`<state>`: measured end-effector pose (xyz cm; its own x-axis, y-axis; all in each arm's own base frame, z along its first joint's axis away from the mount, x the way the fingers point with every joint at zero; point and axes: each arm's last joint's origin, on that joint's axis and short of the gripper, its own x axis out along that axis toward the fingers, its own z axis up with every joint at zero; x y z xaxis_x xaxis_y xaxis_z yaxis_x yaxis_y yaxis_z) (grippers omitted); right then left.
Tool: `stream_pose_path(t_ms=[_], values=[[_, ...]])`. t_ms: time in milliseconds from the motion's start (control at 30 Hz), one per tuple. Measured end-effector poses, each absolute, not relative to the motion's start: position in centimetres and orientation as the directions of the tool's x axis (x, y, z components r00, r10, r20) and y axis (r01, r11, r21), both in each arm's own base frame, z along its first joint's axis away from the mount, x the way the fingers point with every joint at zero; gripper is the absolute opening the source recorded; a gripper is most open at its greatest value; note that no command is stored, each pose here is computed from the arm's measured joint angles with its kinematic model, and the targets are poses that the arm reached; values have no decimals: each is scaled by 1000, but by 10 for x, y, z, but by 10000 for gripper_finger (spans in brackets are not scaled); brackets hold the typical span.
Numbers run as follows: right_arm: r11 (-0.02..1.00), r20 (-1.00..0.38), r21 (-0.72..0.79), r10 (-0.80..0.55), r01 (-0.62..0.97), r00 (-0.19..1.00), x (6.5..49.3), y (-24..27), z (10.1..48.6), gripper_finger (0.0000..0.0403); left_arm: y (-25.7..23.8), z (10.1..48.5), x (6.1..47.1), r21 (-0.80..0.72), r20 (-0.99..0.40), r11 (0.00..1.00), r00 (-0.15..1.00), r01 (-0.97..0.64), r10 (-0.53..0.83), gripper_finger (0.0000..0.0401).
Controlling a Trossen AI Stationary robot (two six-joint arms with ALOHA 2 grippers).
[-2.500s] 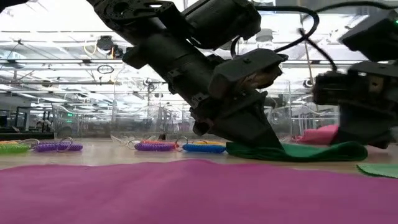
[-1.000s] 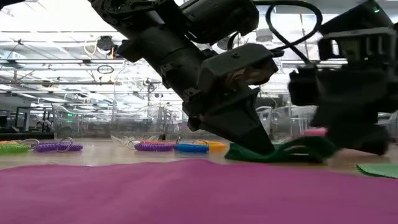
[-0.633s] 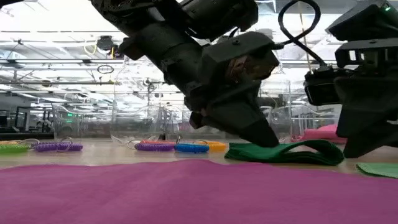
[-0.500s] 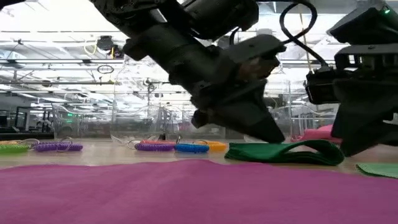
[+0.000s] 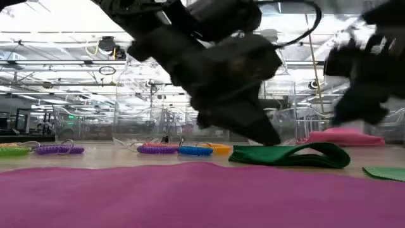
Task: Pick & Place Sports Items
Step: Put the green microfiber towel into the right transparent bin
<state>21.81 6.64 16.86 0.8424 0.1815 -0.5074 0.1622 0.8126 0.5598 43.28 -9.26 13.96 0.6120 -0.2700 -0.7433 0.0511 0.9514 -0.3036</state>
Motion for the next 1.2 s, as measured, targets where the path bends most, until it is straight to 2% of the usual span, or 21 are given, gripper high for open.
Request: stream_pose_path(t_ms=[167,267,467,533,733,1033,1200], values=[[869,-367,494,231,-21,901,214,75,190,135,-111,162,423,-136,-734,979,648,153,-203,11],[881,-301,462,263,-101,917,214,80,197,101,-119,165,420,-107,-731,975,649,197,-212,3],[896,-192,390,302,-209,934,214,87,208,18,-122,137,423,-119,-776,978,599,170,-199,2],[900,-162,364,314,-239,936,214,89,211,1,-121,129,424,-134,-787,980,585,145,-194,6],[900,-98,331,333,-285,938,213,93,218,22,-114,122,429,-183,-778,981,601,66,-186,1],[904,-93,313,334,-291,938,213,93,218,0,-101,116,449,-284,-657,955,742,-81,-132,9],[907,-110,309,334,-287,936,213,93,217,11,-95,121,455,-303,-594,951,793,-63,-137,9]])
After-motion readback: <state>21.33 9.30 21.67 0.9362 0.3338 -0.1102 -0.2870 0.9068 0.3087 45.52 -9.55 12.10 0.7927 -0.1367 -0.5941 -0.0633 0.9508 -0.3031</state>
